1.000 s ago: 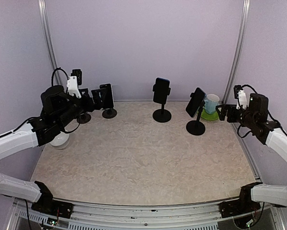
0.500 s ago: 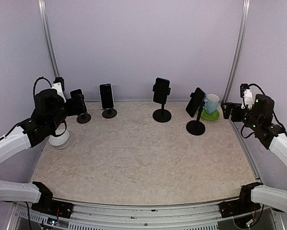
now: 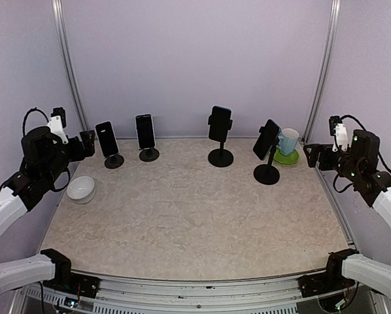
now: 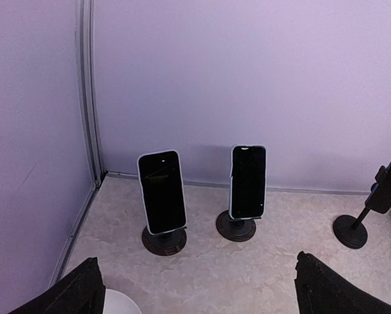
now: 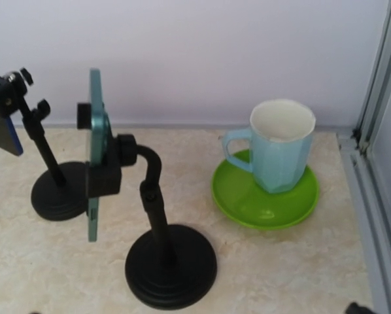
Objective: Place the phone on the phone stand
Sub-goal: Reset both arms
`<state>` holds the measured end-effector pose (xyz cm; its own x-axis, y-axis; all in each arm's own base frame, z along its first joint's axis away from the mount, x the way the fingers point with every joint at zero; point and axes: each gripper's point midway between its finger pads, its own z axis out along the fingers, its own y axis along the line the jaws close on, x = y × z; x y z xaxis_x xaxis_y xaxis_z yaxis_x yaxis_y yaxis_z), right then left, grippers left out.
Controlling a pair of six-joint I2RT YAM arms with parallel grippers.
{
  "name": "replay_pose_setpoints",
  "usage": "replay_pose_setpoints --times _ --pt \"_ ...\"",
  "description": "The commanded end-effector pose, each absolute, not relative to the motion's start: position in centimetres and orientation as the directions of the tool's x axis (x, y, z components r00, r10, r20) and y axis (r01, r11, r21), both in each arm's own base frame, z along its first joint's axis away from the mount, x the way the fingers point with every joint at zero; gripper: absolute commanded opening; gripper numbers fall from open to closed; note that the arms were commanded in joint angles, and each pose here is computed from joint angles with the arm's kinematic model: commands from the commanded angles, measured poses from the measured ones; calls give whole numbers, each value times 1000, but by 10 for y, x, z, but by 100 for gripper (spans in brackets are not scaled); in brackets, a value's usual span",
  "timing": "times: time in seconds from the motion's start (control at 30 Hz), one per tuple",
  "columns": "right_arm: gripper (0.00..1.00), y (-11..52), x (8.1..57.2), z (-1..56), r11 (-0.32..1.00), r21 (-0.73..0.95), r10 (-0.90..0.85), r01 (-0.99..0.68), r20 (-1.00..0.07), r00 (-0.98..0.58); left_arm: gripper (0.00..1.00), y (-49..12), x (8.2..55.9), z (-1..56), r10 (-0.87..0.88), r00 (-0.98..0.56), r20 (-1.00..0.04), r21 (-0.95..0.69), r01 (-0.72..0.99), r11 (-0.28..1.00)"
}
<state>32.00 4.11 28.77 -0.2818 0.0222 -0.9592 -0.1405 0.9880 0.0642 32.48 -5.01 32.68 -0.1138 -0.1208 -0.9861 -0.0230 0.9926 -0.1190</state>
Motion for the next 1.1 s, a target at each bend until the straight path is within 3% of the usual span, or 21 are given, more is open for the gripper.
replay_pose_setpoints --times 0.0,1.07 --pt "100 31 310 314 994 26 5 -105 -979 -201 99 -57 324 311 -111 -153 -982 -119 44 992" --pt "100 30 316 307 995 22 -1 -100 -975 -221 99 -58 325 304 -112 -178 -978 -122 48 991"
